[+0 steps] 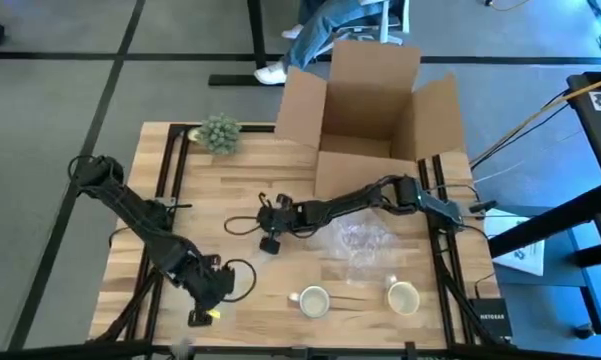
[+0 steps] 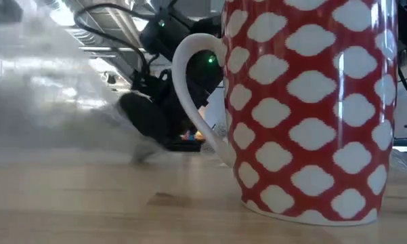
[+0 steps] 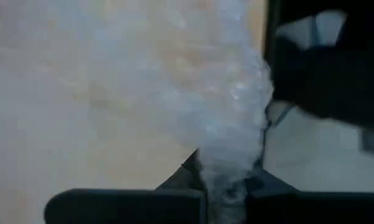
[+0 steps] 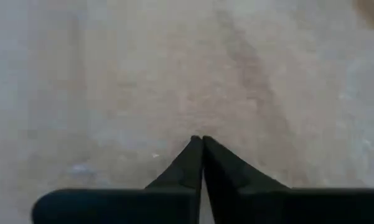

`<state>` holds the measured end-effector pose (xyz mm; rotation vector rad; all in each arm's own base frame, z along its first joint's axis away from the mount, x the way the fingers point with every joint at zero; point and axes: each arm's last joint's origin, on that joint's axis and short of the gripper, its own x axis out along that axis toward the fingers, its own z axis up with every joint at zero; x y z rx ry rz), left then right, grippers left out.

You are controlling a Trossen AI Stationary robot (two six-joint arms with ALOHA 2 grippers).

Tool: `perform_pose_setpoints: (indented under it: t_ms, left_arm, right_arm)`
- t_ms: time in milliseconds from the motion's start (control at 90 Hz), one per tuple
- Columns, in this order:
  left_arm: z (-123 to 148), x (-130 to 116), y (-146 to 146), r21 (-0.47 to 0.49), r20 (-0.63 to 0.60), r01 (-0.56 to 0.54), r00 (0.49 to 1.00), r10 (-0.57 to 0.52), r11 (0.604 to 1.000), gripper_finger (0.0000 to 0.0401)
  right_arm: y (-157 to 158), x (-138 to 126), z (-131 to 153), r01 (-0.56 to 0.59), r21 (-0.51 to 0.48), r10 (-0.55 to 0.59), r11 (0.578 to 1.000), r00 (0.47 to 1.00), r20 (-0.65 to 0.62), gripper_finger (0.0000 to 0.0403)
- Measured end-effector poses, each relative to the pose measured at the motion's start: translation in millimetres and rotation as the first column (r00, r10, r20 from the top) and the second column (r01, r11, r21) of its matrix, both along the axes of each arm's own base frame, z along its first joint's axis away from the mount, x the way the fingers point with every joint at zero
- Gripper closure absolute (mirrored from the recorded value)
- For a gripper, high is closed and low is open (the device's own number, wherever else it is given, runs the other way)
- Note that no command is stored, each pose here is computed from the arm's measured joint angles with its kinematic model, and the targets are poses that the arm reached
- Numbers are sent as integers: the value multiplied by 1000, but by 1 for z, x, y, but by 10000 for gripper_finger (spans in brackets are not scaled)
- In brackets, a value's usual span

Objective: Wrap mug
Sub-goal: Wrap the red patterned mug with the bubble wrap

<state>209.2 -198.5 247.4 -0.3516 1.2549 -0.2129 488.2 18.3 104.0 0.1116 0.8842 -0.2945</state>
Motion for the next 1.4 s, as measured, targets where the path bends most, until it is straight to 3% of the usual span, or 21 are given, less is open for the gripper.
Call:
perform_pose_setpoints:
  t_ms: [278, 622, 700, 811, 900, 967, 1033, 1111, 1289, 1400]
  left_arm:
    - [-12, 12, 3, -3, -62, -134, 989, 134, 991, 384]
    - [-22, 33, 5, -47, -36, -128, 991, 126, 991, 220]
    - [-14, 30, 15, -5, -98, -152, 984, 151, 988, 197]
    - [15, 17, 27, 82, -156, -196, 966, 207, 977, 194]
    - [39, 3, 37, 205, -72, -242, 963, 261, 948, 203]
    - [43, -7, 49, 348, 20, -282, 956, 293, 894, 208]
    - [36, -12, 65, 451, 24, -306, 943, 331, 838, 211]
    - [17, -15, 82, 497, 1, -327, 926, 377, 804, 213]
    - [-36, -16, 108, 447, 5, -352, 920, 392, 822, 213]
    - [-66, -19, 126, 427, 53, -397, 908, 416, 813, 213]
  right_arm:
    - [-6, 5, 7, -13, -15, 13, 1000, 1000, -4, 403]
    - [-7, 3, 6, -3, -33, 2, 999, 999, -39, 403]
    - [-7, 3, 6, -7, -36, 6, 999, 999, -42, 403]
    - [-7, 2, 6, -12, -34, 10, 999, 999, -43, 403]
    - [-7, 3, 6, -20, -38, 19, 999, 999, -44, 403]
    - [-7, 2, 9, -28, -37, 26, 999, 999, -43, 403]
    - [-6, 1, 12, -34, -30, 32, 999, 998, -48, 403]
    - [-5, -2, 21, -50, 9, 50, 999, 997, -54, 403]
    - [8, -13, 57, -154, 187, 163, 970, 986, -37, 403]
    - [33, -15, 68, -236, 233, 242, 943, 970, 4, 403]
